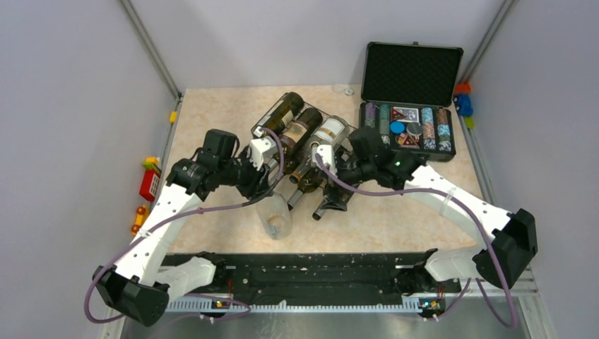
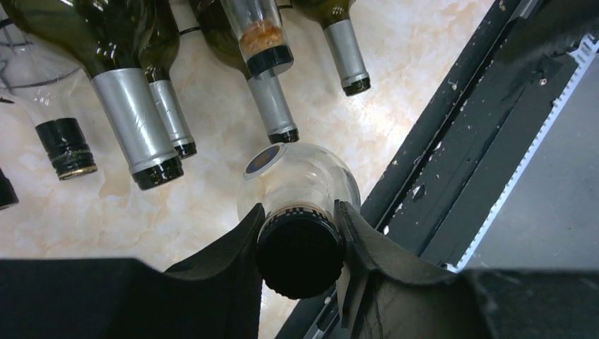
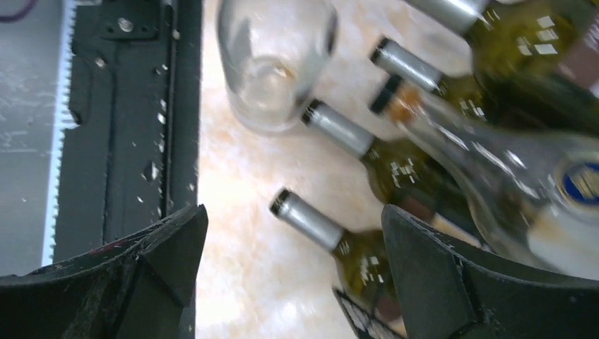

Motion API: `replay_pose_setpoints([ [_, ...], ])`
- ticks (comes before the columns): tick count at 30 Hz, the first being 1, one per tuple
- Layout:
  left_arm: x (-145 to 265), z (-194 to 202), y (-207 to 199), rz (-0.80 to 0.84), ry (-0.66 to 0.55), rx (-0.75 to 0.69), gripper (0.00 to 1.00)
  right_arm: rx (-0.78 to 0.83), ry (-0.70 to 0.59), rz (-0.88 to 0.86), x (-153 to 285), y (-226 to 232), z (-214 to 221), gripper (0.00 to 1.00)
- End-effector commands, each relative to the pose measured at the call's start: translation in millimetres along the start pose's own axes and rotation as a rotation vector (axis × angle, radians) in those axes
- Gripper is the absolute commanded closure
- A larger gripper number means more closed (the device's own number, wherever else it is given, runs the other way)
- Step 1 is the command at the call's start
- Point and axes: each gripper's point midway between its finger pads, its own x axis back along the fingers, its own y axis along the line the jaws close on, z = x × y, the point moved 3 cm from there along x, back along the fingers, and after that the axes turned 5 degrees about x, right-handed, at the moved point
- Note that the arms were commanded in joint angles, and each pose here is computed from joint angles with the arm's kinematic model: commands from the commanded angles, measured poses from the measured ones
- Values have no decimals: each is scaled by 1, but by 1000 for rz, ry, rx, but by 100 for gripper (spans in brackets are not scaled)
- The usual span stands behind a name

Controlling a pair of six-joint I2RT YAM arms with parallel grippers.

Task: Put the wine bottle on the wine rack
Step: Move the wine rack to the center of the board.

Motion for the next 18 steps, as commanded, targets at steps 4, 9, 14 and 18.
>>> replay_pose_setpoints([
  [4, -7, -27, -20, 157, -141, 12, 100, 63, -225, -65, -43, 4, -58, 4],
  [9, -7, -28, -24, 178, -154, 18, 100, -40, -263, -102, -64, -2, -63, 4],
  [14, -3, -27, -31, 206, -180, 19, 100, -92, -285, -186, -79, 3, -61, 4],
  [18, -1, -27, -35, 220, -196, 36, 100, -119, -296, -264, -84, 9, -63, 4],
])
